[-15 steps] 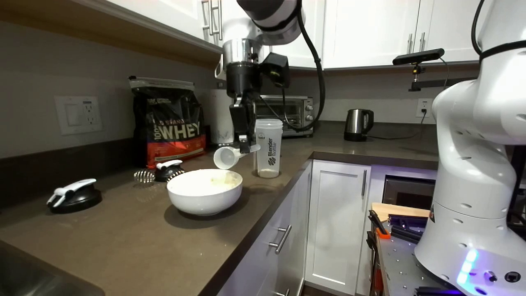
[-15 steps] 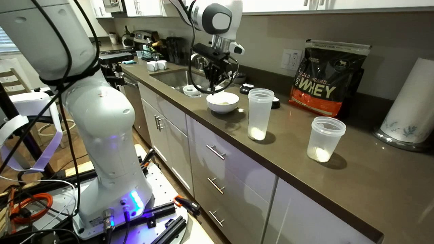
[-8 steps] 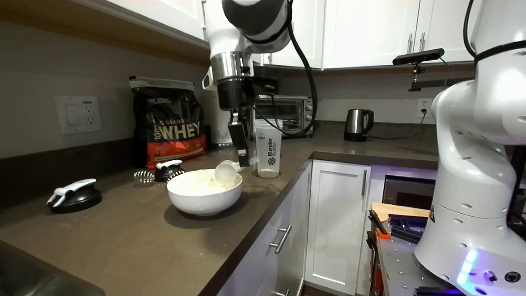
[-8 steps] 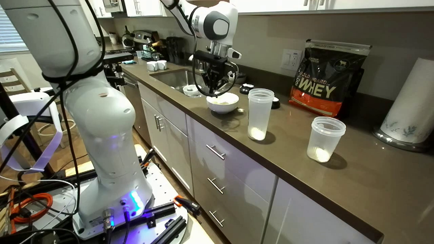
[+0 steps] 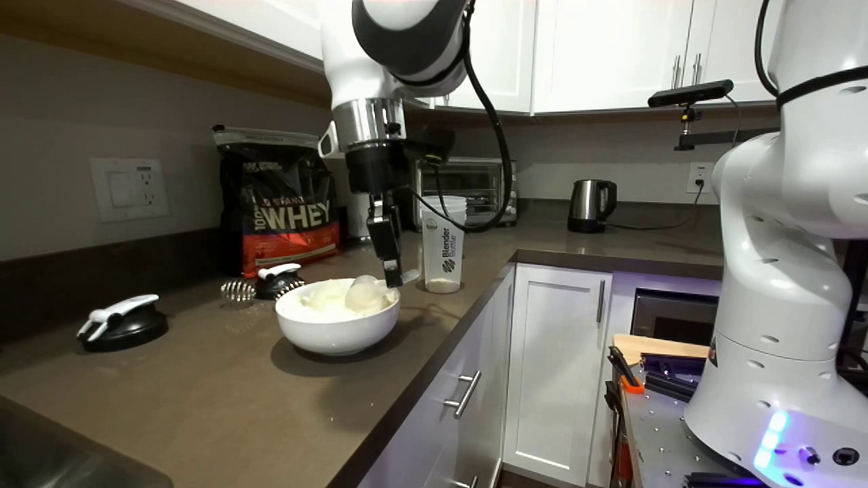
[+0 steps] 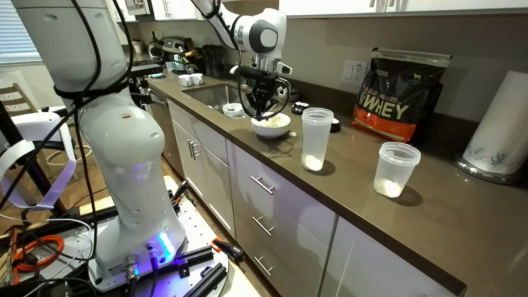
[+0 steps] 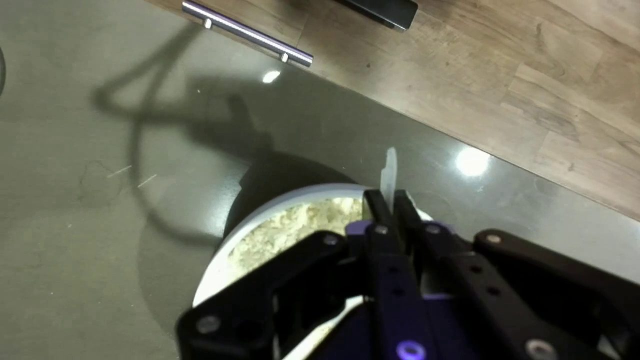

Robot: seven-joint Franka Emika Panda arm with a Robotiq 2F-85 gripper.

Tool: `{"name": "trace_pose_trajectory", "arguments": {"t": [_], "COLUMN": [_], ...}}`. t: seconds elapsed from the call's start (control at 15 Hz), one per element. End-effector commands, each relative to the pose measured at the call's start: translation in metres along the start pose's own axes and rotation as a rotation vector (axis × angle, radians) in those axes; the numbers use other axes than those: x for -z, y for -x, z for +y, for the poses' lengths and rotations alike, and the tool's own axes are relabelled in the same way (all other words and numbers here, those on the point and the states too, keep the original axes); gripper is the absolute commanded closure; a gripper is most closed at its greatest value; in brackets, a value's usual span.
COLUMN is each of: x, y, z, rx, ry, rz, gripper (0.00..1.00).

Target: Pick up the small scoop and scoop some powder from the bowl and put it in the plastic container to the right.

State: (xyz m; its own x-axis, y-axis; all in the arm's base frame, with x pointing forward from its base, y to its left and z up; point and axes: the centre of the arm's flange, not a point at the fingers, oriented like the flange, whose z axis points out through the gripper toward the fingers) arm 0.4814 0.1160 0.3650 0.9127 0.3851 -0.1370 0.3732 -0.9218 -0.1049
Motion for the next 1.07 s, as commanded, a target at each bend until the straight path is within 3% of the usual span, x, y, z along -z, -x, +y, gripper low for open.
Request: {"name": "trace_pose_trajectory", "arguments": {"t": [0.0, 0.4, 0.47, 0.6, 1.0], "x": [-0.004, -0.005, -0.004, 0.002, 0.027], "y": [-0.013, -0.016, -0.015, -0.013, -0.006], "z": [-0.002, -0.003, -0.004, -0.006, -0.012], "rx": [0.03, 0.044, 0.042, 0.042, 0.051], "ry": [0.039, 0.051, 0.052, 0.045, 0.036], "rz": [0.011, -0.002, -0.008, -0.018, -0.008], "gripper": [0.97, 0.96, 0.69, 0.63, 0.26]}}
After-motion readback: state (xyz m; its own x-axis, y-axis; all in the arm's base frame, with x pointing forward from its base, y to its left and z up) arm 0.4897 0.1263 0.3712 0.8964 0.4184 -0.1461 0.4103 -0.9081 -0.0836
